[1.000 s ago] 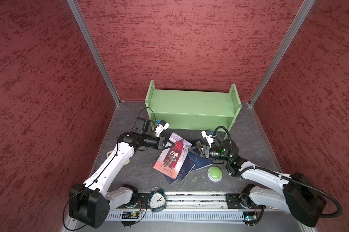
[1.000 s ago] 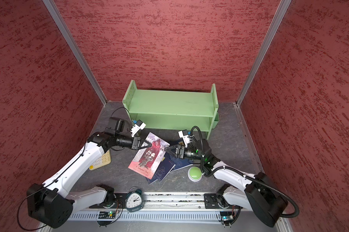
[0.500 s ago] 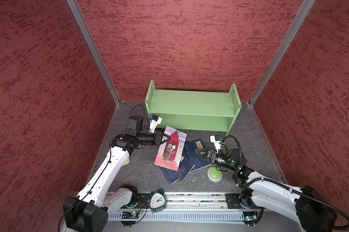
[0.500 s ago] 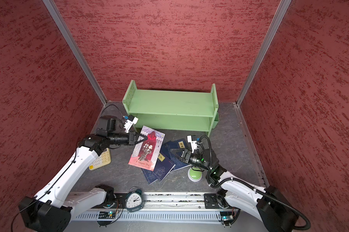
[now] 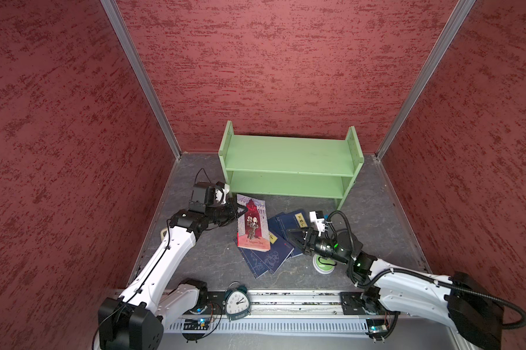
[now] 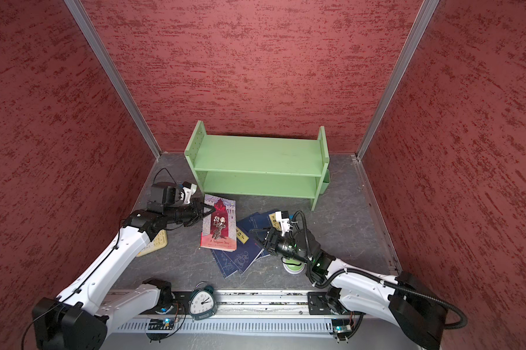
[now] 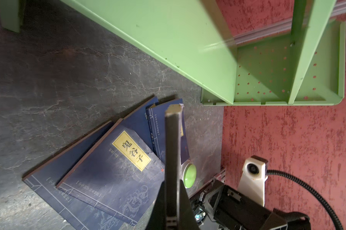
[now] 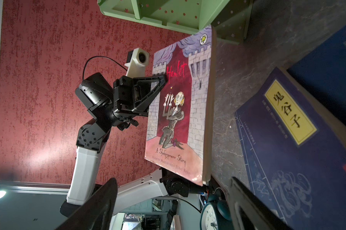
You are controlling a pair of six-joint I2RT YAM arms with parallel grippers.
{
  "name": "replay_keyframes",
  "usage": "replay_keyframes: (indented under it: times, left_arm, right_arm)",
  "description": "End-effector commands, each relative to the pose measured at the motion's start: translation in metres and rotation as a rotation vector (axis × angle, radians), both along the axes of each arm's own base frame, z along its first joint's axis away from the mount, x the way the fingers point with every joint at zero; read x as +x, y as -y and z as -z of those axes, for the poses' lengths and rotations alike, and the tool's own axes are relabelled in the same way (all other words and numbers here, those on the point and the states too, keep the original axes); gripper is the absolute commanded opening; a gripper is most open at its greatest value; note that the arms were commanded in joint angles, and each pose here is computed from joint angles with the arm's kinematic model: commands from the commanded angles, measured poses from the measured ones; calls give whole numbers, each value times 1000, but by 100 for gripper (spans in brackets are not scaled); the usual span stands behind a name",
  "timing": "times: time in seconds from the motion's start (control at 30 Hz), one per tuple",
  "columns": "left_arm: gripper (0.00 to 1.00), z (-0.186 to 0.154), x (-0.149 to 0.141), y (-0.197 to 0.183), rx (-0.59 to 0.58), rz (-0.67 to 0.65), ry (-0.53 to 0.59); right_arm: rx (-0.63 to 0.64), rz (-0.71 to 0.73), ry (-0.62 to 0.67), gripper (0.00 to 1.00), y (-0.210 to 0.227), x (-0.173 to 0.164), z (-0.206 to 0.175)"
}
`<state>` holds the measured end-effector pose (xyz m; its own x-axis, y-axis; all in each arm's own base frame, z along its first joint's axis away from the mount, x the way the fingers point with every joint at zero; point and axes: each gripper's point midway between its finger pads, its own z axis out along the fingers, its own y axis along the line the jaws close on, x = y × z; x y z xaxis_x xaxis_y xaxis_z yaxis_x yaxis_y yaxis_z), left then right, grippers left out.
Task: Stacking books/files
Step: Pick up the book from the books.
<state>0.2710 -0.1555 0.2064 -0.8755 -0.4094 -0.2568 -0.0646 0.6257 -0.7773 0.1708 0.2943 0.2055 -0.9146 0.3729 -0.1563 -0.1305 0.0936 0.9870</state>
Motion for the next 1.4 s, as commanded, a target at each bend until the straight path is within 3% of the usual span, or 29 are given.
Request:
replay_keyframes:
  times: [0.0,0.73,1.17,1.37]
  left_arm:
    - [0,-14,10,-1,-56,-54,40]
    - [0,-31,53,-5,-118,-144,59]
    - [0,-25,54,-2,-168,-164,18]
    - [0,-19,50,-1,-175,-167,-3]
  right_arm:
    - [31,40,-26,87,-6,4,-14]
    - [133,31,-79,87,-43,-10,-22]
    - [226,77,-81,86,-62,6,-29]
    - [272,85,-99,80,-75,15,-22]
